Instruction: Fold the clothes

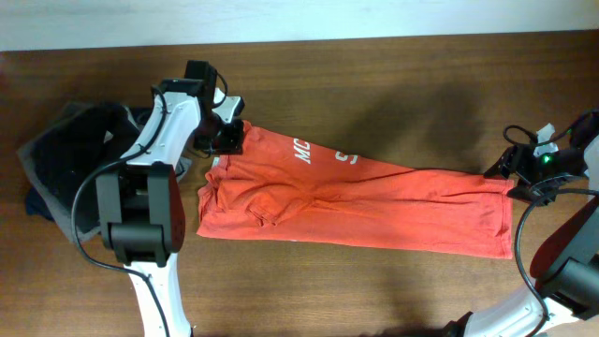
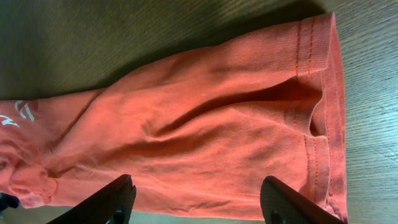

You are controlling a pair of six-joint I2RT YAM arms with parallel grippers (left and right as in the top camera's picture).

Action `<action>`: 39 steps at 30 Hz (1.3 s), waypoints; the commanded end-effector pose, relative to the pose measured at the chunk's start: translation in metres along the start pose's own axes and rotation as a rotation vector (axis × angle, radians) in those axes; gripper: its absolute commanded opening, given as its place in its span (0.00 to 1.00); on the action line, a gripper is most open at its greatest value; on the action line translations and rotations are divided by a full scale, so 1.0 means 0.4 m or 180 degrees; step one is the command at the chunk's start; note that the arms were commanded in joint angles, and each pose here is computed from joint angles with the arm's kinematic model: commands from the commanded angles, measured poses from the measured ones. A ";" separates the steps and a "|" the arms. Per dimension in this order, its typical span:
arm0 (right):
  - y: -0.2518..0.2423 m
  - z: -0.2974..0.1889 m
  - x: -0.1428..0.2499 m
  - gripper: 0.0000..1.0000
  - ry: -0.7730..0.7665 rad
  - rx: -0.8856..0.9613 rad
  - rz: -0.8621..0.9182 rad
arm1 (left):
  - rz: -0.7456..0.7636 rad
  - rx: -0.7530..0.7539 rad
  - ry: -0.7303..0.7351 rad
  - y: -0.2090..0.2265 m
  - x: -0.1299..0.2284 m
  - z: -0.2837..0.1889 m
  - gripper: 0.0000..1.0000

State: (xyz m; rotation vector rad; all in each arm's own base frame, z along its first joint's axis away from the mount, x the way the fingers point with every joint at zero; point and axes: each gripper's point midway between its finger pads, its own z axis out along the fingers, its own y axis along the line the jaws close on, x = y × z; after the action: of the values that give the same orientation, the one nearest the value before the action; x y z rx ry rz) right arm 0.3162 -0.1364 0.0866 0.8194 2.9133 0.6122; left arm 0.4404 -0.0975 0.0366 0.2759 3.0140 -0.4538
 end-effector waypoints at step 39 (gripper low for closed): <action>0.012 -0.001 0.002 0.69 0.0002 -0.0053 -0.0044 | -0.0077 -0.0055 0.0285 -0.031 0.002 -0.150 0.00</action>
State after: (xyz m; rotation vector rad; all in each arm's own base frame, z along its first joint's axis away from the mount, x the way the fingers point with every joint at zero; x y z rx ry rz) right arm 0.3162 -0.1365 0.0866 0.8188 2.9134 0.6122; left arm 0.4335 -0.0905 0.0903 0.2606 3.1172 -0.4116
